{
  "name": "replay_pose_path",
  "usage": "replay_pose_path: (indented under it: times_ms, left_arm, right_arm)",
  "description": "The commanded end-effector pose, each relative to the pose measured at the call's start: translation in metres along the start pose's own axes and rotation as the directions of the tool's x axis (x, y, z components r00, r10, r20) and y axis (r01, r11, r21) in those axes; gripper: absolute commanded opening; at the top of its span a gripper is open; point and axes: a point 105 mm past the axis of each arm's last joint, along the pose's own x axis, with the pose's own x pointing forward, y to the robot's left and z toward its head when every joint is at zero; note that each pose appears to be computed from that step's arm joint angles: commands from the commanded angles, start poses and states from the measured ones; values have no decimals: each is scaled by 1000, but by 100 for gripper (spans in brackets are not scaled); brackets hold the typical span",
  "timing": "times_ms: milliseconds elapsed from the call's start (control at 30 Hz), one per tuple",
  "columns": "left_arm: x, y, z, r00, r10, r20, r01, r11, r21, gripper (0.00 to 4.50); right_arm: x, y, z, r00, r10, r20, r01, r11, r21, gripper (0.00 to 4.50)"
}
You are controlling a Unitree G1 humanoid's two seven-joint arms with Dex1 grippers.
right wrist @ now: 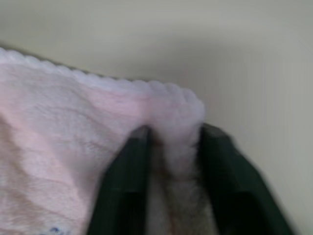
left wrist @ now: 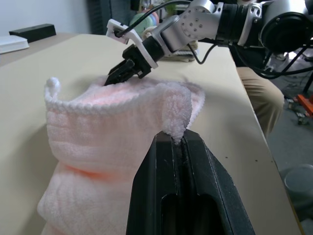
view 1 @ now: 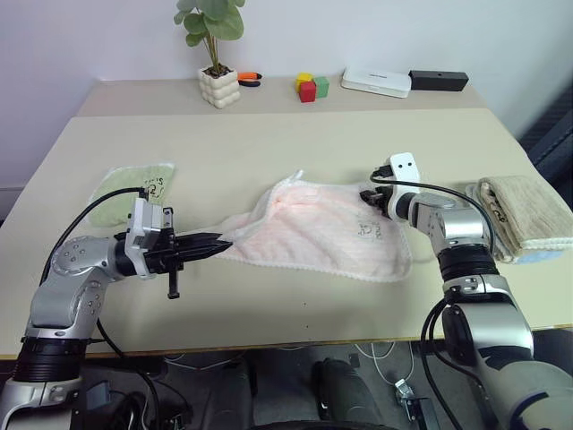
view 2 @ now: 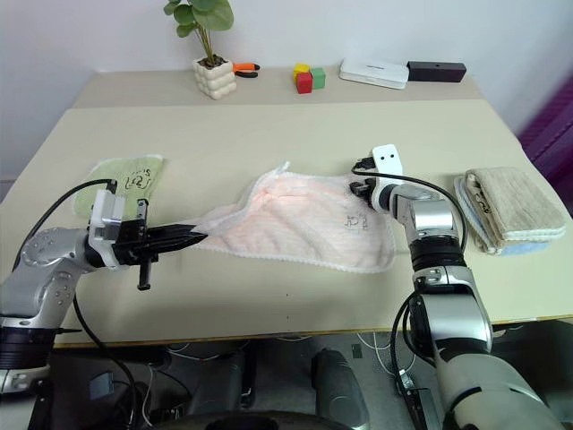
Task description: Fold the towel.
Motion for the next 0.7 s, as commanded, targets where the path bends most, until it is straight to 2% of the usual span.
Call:
replay_pose_path:
  times_ms: [33,200,300,467,633,700]
  left_arm:
    - [6,0,10,1000,-19,8,19,999,41,0]
    - [6,5,8,1000,0,-2,0,999,40,0]
    - [5,17,7,998,63,2,-63,997,38,0]
    - [-13,57,23,951,269,153,-271,963,-6,0]
    - [-17,69,7,939,333,86,-333,943,-15,0]
    - [-15,76,4,934,346,88,-347,938,-8,0]
  right_arm:
    - [1,2,-12,999,5,-47,-4,1000,22,9]
    - [-4,-5,-5,999,-41,-5,41,998,-38,9]
    - [-13,-9,11,994,-44,95,49,998,-42,9]
    - [-44,1,33,962,104,252,-109,994,4,9]
    - [-70,5,41,941,151,303,-101,980,-173,9]
    - [-75,11,47,923,191,335,-153,979,-137,9]
